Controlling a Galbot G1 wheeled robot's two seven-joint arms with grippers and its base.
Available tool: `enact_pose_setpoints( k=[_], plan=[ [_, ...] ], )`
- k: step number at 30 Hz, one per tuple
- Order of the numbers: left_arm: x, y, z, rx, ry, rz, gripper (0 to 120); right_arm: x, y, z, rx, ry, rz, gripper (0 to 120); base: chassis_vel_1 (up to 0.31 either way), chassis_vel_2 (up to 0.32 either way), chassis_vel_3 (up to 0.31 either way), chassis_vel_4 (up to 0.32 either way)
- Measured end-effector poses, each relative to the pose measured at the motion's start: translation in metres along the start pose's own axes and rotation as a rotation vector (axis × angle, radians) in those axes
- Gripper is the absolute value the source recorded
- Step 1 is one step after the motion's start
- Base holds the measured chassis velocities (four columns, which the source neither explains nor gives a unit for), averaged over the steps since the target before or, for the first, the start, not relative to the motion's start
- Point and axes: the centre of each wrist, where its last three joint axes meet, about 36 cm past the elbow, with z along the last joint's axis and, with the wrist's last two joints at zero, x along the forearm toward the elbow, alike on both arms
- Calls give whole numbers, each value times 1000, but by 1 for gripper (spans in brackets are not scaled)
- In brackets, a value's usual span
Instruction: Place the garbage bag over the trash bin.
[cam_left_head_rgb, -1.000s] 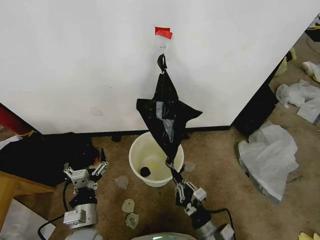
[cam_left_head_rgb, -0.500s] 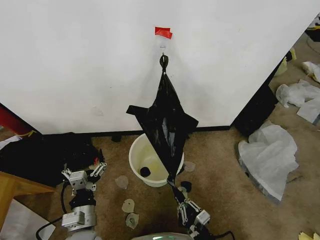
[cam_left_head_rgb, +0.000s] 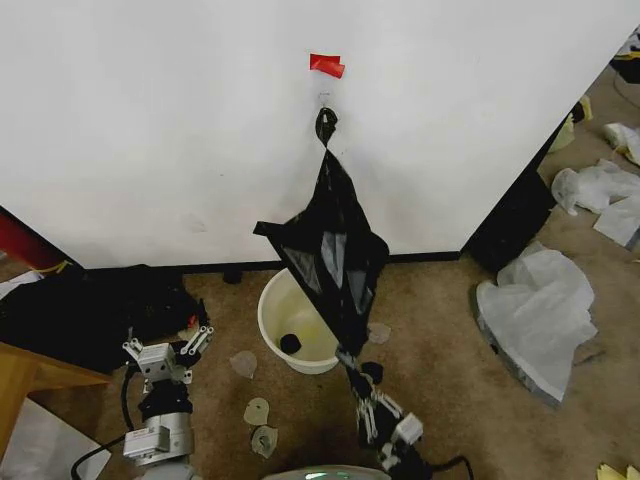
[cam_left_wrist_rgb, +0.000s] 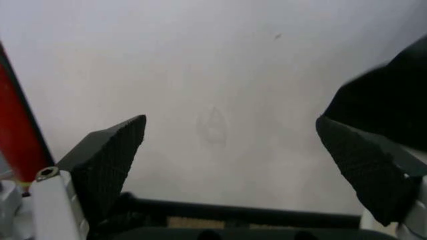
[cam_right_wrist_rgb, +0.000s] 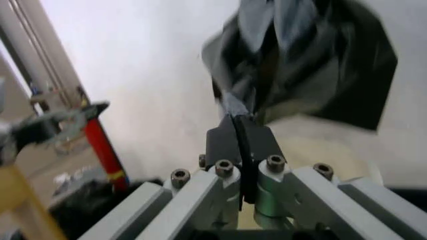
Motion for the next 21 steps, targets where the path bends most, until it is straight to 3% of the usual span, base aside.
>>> enact_pose_setpoints(
  k=[6,11,13,16,18,21],
  plan=[
    [-15,0,-39,91,-3,80,100,-41,-12,-19,-57,0,11,0,0,0,0,0],
    [-41,-3,-84,221,17,257,100,-50,-21,-24,-47,19,26,0,0,0,0,0],
    [-47,-4,-91,238,25,300,100,-50,-21,-24,-44,23,26,0,0,0,0,0],
    [-72,-7,-120,312,116,480,100,-56,-21,-22,-37,34,16,0,0,0,0,0],
    [-76,-9,-123,325,137,505,100,-57,-20,-22,-37,36,16,0,0,0,0,0],
    [-104,-23,-127,360,208,600,100,-59,-20,-21,-37,36,27,0,0,0,0,0]
  ],
)
